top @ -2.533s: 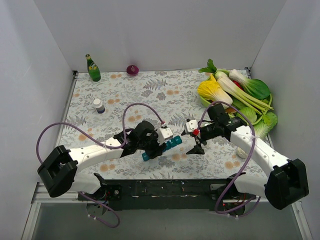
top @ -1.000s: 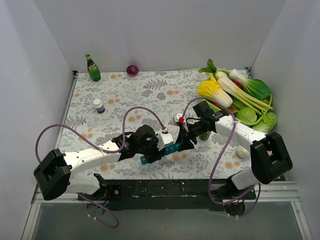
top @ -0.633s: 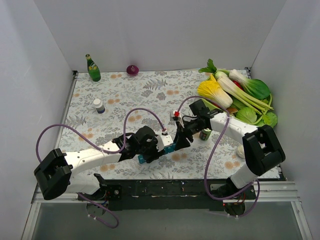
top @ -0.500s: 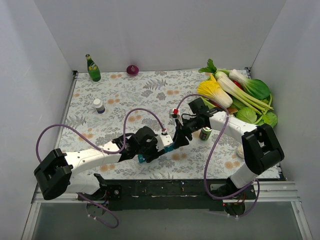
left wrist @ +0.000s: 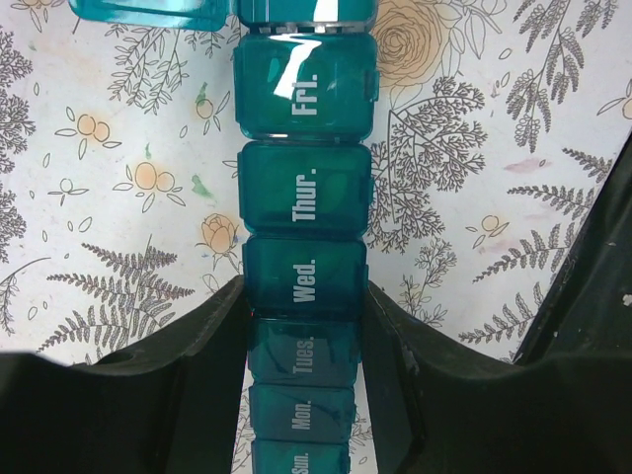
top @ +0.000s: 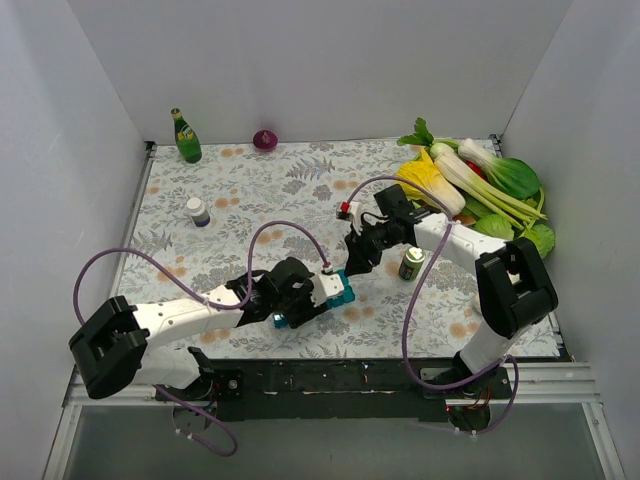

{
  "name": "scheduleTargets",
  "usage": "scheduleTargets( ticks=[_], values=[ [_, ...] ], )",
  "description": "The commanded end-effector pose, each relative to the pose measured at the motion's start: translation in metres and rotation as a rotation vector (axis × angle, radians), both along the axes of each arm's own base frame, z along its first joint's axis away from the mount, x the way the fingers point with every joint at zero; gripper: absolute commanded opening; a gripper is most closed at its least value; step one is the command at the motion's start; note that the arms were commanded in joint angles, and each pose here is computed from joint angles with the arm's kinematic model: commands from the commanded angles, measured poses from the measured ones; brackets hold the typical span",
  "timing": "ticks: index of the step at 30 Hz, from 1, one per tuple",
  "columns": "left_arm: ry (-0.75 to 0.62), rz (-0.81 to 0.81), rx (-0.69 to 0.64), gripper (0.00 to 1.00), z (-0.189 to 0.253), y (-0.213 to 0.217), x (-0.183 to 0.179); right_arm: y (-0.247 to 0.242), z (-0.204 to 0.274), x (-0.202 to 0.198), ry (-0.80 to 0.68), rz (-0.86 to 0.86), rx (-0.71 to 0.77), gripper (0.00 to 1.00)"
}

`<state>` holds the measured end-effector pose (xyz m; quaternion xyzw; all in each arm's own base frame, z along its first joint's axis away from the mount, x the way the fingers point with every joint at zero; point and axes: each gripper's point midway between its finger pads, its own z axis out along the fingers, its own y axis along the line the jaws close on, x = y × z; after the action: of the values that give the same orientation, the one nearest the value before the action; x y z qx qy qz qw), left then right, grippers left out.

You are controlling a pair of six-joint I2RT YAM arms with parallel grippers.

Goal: Sort the pills into containers

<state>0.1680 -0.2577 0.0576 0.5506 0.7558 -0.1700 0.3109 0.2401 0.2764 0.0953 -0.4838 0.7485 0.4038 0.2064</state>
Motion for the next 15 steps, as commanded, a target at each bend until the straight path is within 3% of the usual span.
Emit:
scheduleTargets(
  ticks=[1,8,15],
  values=[
    [-0.021,-0.007,-0.015,0.09,0.002,-0.007,0.005,0.003,0.001,0.047,-0.094,-0.135,-0.067,0.44],
    [-0.020,0.041,0.020,0.10,-0.012,-0.006,0.013,0.006,-0.003,0.056,-0.088,-0.146,-0.087,0.43],
    [0.037,0.148,0.068,0.11,-0.033,-0.002,0.029,-0.009,0.076,0.068,-0.316,-0.093,-0.013,0.57]
  ],
)
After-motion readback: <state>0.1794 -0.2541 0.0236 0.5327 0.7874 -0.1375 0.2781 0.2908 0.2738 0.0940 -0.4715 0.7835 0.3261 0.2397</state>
